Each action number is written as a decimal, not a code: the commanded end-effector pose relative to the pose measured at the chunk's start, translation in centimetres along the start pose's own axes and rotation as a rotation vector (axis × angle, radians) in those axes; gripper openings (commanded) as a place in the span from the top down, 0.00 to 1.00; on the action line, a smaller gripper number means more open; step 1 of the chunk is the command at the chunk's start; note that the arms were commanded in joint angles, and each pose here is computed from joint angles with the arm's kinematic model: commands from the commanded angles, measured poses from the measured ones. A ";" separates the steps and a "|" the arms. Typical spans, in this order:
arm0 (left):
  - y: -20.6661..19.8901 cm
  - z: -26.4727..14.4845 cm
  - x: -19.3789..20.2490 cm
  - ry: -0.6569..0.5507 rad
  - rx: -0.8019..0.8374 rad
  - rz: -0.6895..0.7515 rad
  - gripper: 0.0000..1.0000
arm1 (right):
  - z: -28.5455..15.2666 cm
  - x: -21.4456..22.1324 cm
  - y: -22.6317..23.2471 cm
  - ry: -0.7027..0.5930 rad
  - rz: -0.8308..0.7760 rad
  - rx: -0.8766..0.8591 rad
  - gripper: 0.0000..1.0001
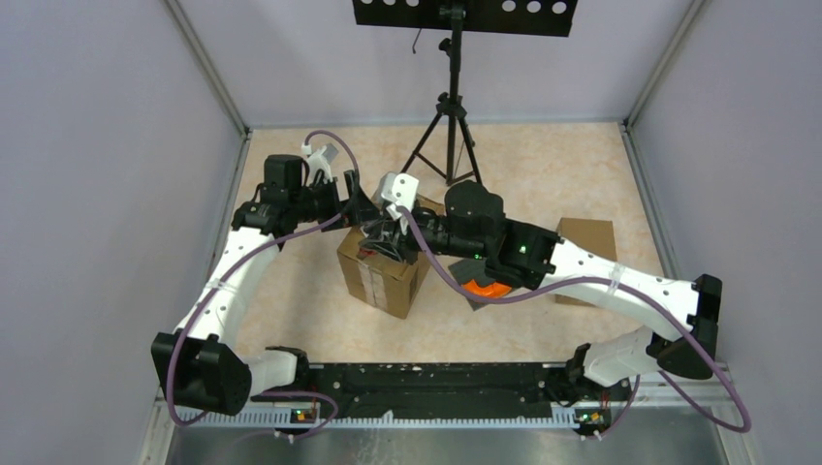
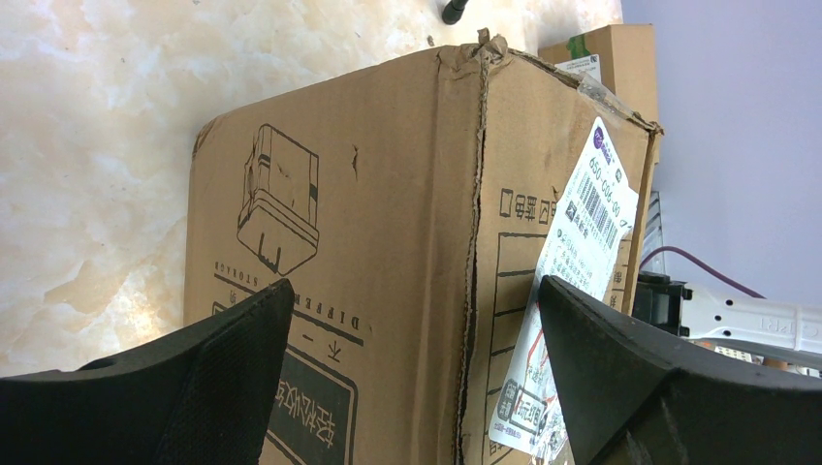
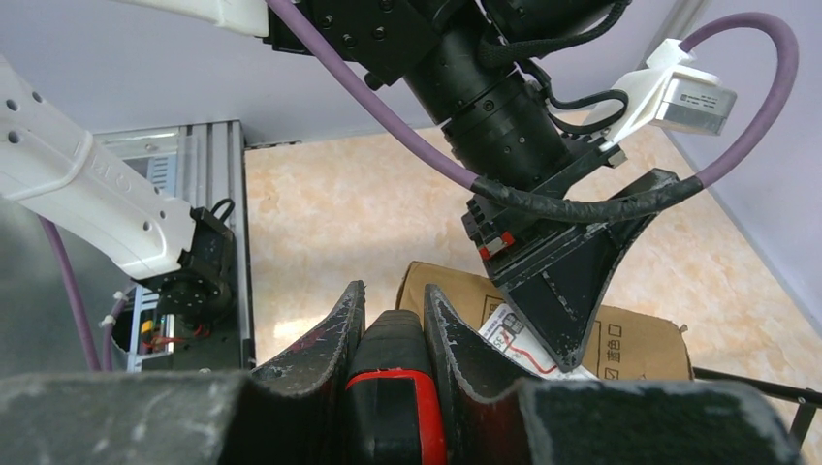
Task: Unpack the express box
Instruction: Cut the express box at the center of the board.
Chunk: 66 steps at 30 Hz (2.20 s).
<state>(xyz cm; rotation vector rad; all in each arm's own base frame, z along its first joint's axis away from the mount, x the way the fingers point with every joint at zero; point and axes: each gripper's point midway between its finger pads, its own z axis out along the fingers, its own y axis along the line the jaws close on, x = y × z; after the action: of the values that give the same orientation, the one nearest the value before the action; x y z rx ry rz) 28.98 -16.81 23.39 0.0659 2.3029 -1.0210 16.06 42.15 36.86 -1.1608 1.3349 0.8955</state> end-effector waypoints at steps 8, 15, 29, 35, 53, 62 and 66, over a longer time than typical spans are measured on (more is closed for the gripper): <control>-0.2 -0.4 -0.2 -0.005 0.003 0.029 0.03 | -0.6 -3.9 0.5 -0.094 -0.037 0.008 1.00; -0.3 -0.4 -0.2 -0.007 0.003 0.030 0.03 | -0.2 -3.2 0.1 -0.073 -0.045 0.026 1.00; 0.0 -0.3 -0.2 -0.004 -0.002 0.029 0.03 | -0.1 -1.3 -0.4 -0.010 -0.046 0.059 1.00; 0.7 0.1 0.0 0.000 -0.025 0.023 0.03 | 0.2 0.6 -0.4 0.042 -0.027 0.062 1.00; 2.1 0.9 0.1 0.008 -0.065 0.004 0.03 | 0.2 6.6 -0.8 0.196 0.116 0.152 1.00; 3.9 1.0 0.2 0.024 -0.117 0.026 0.04 | -0.6 4.6 -1.8 0.175 0.077 0.189 1.00; 4.8 1.0 0.2 0.036 -0.138 0.046 0.04 | -1.1 2.4 -2.2 0.145 0.045 0.196 1.00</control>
<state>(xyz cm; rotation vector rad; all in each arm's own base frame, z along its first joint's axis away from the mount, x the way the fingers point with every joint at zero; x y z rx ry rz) 29.97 -16.44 22.50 0.0696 2.3122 -1.0036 17.35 41.56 33.06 -1.0596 1.5485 0.8026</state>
